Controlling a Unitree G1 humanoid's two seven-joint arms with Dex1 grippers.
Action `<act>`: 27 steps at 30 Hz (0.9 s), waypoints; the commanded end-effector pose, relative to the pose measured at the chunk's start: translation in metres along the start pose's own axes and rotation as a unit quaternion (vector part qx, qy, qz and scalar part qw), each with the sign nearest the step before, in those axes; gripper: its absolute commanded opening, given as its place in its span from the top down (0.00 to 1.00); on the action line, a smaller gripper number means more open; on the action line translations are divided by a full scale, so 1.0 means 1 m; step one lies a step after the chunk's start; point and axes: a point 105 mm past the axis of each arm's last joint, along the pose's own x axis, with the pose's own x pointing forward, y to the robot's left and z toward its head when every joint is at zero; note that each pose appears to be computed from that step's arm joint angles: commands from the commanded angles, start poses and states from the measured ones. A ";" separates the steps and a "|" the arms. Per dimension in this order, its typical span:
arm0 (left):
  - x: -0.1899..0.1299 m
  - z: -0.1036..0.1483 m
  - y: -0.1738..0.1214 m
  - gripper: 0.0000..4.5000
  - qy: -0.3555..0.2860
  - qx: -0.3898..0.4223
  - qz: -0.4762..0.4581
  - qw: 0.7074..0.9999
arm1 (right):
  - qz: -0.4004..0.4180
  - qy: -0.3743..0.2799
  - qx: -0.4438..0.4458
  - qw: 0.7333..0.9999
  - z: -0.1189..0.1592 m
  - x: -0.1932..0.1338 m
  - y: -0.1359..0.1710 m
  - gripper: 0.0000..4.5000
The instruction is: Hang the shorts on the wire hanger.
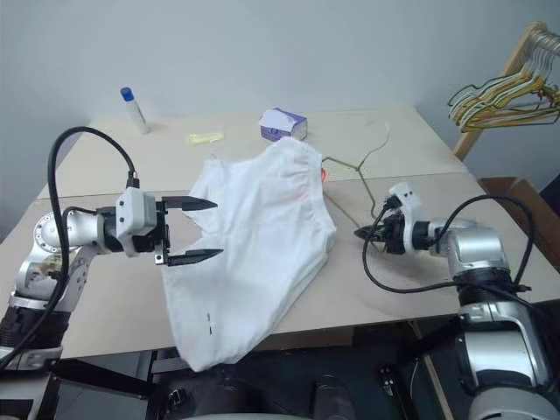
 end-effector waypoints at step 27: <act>0.011 0.018 0.072 0.01 0.063 0.182 -0.075 0.978 | -0.042 0.014 -0.474 0.880 0.071 -0.023 0.098 1.00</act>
